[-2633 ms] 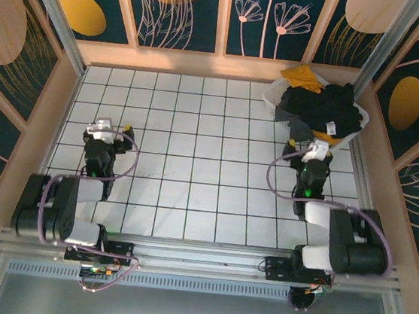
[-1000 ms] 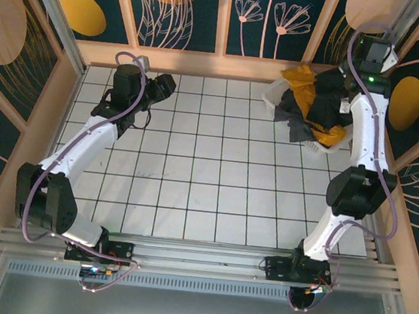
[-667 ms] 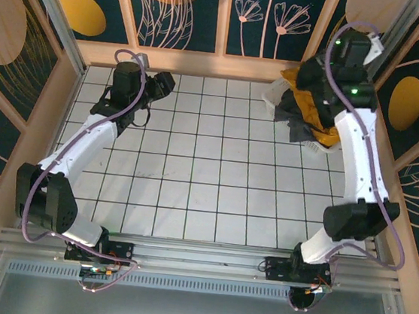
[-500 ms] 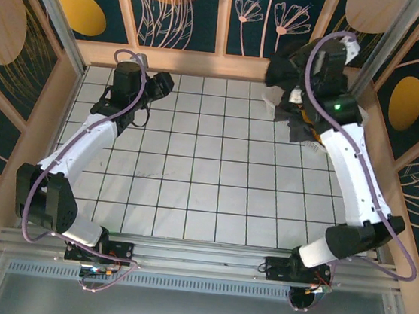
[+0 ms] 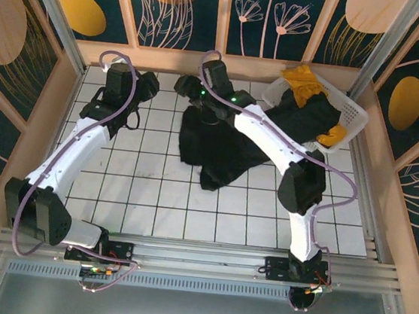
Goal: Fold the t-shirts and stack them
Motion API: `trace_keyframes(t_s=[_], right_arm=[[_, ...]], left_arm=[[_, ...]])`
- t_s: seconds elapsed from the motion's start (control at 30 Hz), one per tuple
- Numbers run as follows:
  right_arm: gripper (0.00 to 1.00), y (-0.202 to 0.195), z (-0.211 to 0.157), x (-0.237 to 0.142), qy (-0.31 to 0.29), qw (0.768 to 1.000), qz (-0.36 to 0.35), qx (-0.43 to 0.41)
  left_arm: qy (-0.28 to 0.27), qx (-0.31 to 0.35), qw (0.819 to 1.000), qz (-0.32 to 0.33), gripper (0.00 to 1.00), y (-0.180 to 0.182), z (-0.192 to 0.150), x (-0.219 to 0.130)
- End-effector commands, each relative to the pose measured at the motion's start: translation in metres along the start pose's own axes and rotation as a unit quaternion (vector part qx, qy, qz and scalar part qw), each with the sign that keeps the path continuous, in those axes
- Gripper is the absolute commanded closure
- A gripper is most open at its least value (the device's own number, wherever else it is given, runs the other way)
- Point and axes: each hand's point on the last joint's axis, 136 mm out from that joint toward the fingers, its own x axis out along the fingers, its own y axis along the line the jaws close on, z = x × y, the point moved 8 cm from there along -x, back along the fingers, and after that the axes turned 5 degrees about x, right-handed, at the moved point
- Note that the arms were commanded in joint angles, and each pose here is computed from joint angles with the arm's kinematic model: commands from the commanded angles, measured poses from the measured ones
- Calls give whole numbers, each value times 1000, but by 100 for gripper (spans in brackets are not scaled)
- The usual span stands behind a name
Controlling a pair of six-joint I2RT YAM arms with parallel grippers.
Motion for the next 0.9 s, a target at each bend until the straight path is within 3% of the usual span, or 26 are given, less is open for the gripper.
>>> trace_keyframes(t_s=[0.0,0.1,0.23,0.37,0.5,0.6,0.7,0.87], right_arm=[[35,24,26,-53,-7,999,48,-24],[37,-8,44,-66,-29,999,9,-14],[38,-57,63,-101,-77,996,-47,-3],[38,-103,81,-145,-126,988,-88,19],[38,-137,87,-186,-165,978,-121,34],[37,-156,86,-209,-183,973,-132,50],[37,-169,83,-226,-195,969,-140,58],[37,-189,82,-244,-208,962,-160,73]], left_arm=[[34,9,999,-19,34,2,-14,-8],[112,17,987,-111,37,-12,-41,1],[226,94,950,-196,37,-53,-106,6],[321,165,902,-238,33,-94,-183,4],[385,220,871,-209,29,-109,-252,14],[419,230,863,-163,30,-104,-287,30],[421,229,866,-147,33,-102,-300,41],[430,224,865,-130,51,-103,-311,54]])
